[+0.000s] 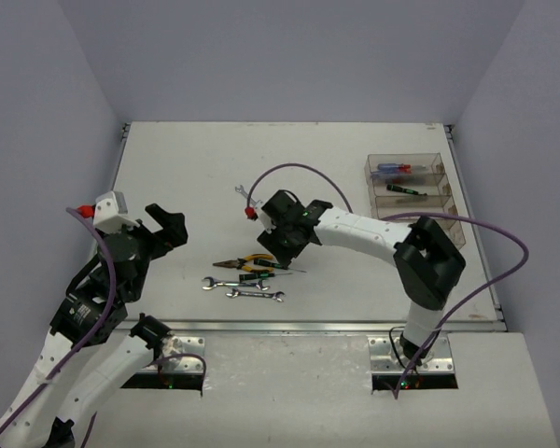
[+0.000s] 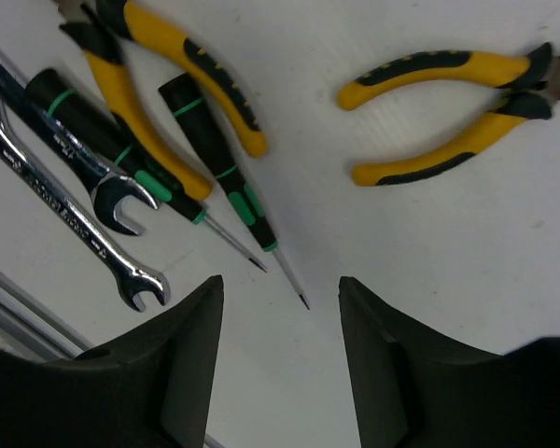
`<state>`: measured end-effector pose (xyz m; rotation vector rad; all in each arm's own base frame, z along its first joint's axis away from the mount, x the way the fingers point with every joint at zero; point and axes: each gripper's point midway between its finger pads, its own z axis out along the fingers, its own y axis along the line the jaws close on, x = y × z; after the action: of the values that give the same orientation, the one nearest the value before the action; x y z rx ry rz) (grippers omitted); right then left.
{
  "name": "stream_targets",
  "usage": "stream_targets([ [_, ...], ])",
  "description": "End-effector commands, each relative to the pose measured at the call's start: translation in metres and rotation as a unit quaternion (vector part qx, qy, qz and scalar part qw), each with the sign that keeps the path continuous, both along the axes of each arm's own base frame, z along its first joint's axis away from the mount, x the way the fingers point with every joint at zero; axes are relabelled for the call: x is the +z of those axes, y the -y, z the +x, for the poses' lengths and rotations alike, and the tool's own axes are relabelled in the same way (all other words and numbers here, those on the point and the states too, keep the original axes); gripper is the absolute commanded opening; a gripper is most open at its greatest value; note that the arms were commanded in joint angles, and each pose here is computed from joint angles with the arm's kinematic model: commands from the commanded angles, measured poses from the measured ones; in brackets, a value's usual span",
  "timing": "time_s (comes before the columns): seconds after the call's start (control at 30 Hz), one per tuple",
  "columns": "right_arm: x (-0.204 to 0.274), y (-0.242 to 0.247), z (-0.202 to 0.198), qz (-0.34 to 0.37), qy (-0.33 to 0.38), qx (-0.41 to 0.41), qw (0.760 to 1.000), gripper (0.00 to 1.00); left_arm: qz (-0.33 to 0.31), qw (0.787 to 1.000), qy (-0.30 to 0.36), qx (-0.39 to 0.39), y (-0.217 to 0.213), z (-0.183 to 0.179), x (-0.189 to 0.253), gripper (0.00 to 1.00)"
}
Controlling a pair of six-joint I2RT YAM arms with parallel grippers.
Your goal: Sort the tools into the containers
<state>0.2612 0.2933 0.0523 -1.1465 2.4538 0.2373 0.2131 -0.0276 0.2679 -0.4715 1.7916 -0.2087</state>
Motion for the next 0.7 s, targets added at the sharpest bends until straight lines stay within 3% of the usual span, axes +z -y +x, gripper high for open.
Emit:
stream_targets([
  [0.0, -0.017, -0.006, -0.013, -0.041, -0.005, 0.072, 0.997, 0.50, -0.005, 1.000, 0.017, 0.005, -0.001, 0.003, 0.008, 1.00],
  [0.23, -0.040, -0.018, -0.006, -0.055, 0.006, 0.103, 0.993, 0.36, 0.000, 1.000, 0.010, 0.001, 0.001, 0.005, 0.006, 1.00],
  [0.67, -0.052, -0.028, -0.004, -0.049, -0.003, 0.112, 0.993, 0.34, -0.001, 1.000, 0.011, 0.000, 0.001, 0.005, 0.005, 1.00],
])
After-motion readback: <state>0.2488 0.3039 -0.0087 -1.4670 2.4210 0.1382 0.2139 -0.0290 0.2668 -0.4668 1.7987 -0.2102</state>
